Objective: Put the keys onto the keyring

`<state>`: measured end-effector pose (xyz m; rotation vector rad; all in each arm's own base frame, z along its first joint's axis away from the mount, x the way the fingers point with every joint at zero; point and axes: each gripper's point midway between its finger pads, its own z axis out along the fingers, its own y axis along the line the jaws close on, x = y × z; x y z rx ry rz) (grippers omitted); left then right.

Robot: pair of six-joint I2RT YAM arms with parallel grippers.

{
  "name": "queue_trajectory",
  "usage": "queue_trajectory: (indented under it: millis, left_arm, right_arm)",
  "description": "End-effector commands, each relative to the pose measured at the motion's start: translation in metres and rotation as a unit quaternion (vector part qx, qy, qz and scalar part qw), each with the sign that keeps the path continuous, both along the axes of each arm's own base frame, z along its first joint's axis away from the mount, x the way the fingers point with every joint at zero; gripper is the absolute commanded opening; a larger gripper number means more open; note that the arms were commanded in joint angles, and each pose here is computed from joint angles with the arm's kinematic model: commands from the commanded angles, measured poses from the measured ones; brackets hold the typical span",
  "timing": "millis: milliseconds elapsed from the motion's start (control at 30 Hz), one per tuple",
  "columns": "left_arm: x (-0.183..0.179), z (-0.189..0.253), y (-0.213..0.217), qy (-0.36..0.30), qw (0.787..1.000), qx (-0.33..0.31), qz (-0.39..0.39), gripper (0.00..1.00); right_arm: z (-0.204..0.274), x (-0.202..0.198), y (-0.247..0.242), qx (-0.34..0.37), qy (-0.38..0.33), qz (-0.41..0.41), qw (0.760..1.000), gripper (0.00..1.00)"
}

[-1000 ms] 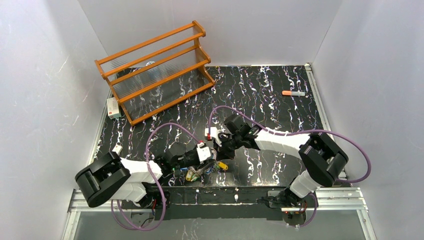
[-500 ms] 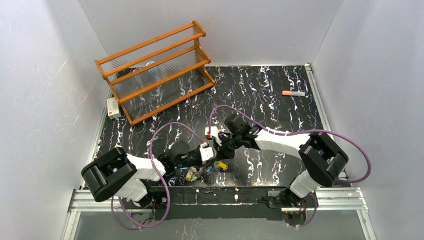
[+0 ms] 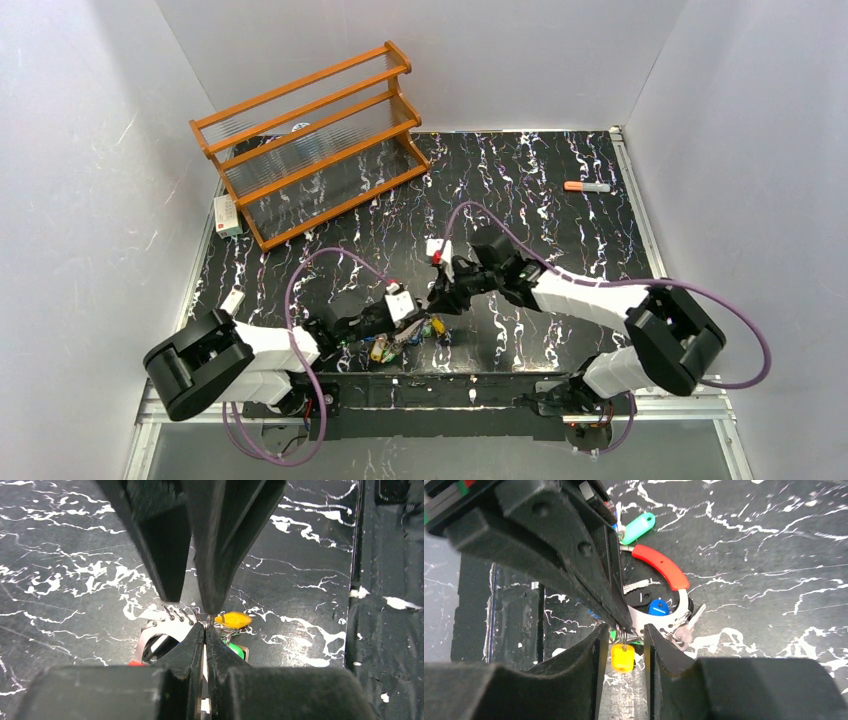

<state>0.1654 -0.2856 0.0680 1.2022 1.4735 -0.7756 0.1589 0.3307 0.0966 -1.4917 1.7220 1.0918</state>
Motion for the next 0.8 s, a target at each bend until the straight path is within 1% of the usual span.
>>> queue_trajectory:
  millis: [0, 133, 300, 467, 767]
  left_arm:
    - [0.008, 0.04, 0.004, -0.019, 0.995, -0.091, 0.047, 0.0]
    - [0.01, 0.063, 0.012, -0.029, 0.984, -0.158, 0.074, 0.0]
    - [0.008, 0.085, 0.015, -0.042, 0.974, -0.209, 0.078, 0.0]
    - [0.006, 0.094, 0.013, -0.05, 0.972, -0.222, 0.067, 0.0]
    - [0.004, 0.089, 0.011, -0.045, 0.974, -0.215, 0.06, 0.0]
  right_arm:
    - [0.049, 0.009, 0.008, 0.117, -0.038, -0.009, 0.992, 0.41]
    - [0.061, 0.008, -0.002, 0.156, -0.049, -0.007, 0.986, 0.42]
    - [0.07, -0.002, -0.004, 0.187, -0.054, 0.021, 0.981, 0.34]
    - [0.072, -0.006, -0.003, 0.196, -0.053, 0.04, 0.978, 0.31]
    - [0.073, 0.0, 0.004, 0.198, -0.056, 0.044, 0.978, 0.31]
